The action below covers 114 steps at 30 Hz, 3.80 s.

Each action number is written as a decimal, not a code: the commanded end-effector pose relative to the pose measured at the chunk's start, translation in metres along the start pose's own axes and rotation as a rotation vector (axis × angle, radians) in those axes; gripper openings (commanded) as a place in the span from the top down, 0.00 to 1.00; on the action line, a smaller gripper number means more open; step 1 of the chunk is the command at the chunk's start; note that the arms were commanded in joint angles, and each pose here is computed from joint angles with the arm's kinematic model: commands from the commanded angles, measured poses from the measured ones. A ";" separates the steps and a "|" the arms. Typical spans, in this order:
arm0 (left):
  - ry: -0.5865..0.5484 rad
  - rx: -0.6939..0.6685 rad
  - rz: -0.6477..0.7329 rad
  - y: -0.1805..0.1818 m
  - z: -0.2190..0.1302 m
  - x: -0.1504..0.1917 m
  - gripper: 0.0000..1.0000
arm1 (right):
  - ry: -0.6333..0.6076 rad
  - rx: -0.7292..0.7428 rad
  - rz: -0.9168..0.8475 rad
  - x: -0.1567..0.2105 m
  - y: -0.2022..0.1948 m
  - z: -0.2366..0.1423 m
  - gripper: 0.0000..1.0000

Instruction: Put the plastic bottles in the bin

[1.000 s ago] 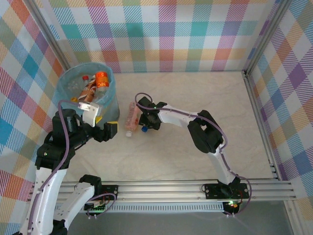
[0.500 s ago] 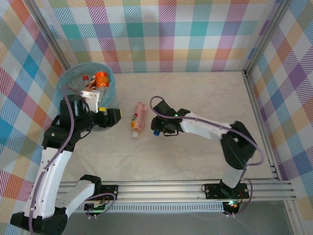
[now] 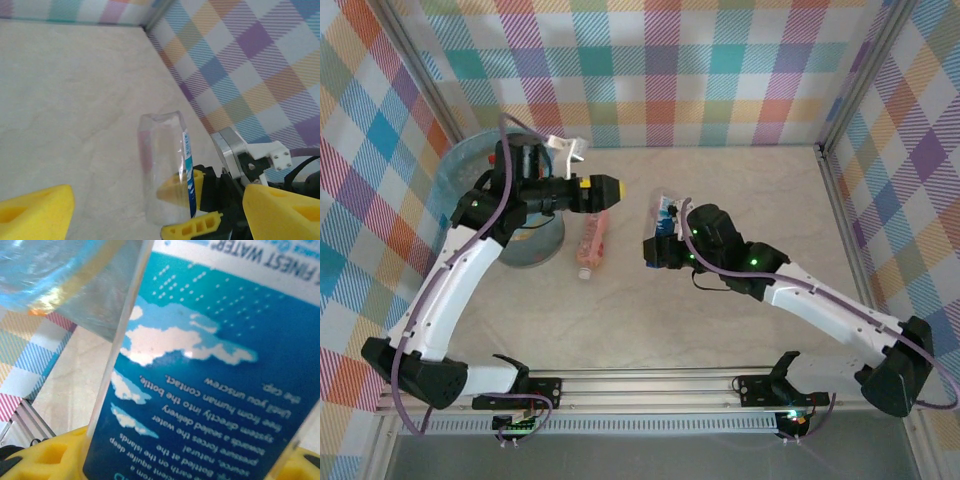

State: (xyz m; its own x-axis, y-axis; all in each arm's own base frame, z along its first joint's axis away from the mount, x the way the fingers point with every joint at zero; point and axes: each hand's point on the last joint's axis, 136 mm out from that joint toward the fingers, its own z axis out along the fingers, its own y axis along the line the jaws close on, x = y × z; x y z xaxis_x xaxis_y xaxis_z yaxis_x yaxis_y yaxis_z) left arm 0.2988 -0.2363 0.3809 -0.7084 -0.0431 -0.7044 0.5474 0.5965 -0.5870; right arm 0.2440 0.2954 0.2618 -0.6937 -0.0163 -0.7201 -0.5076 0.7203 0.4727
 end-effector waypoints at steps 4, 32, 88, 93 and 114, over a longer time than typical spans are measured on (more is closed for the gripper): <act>-0.004 0.138 0.004 -0.038 -0.001 -0.011 0.12 | -0.063 -0.097 -0.124 -0.019 0.025 -0.013 0.55; 0.159 0.214 -0.051 -0.050 0.040 0.002 0.12 | -0.136 -0.306 -0.238 -0.040 0.072 -0.045 0.56; -0.084 -0.511 -0.283 0.107 -0.069 0.023 0.33 | 0.765 0.302 0.018 0.171 0.036 0.042 0.03; -0.066 -0.577 -0.250 0.112 -0.084 0.042 0.33 | 0.940 0.513 -0.037 0.229 0.036 0.027 0.00; -0.083 -0.598 -0.190 0.110 -0.096 0.046 0.30 | 1.072 0.639 0.023 0.283 -0.003 0.032 0.22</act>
State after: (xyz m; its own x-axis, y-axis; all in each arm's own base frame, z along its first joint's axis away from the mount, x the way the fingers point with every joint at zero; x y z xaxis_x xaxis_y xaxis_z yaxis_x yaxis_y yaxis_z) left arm 0.2826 -0.1001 0.3237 -0.7243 -0.2543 -0.6409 0.0551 0.9052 -0.4214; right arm 0.0690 0.3063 0.0491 -0.9224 -0.3471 0.1694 -0.3666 0.9248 -0.1012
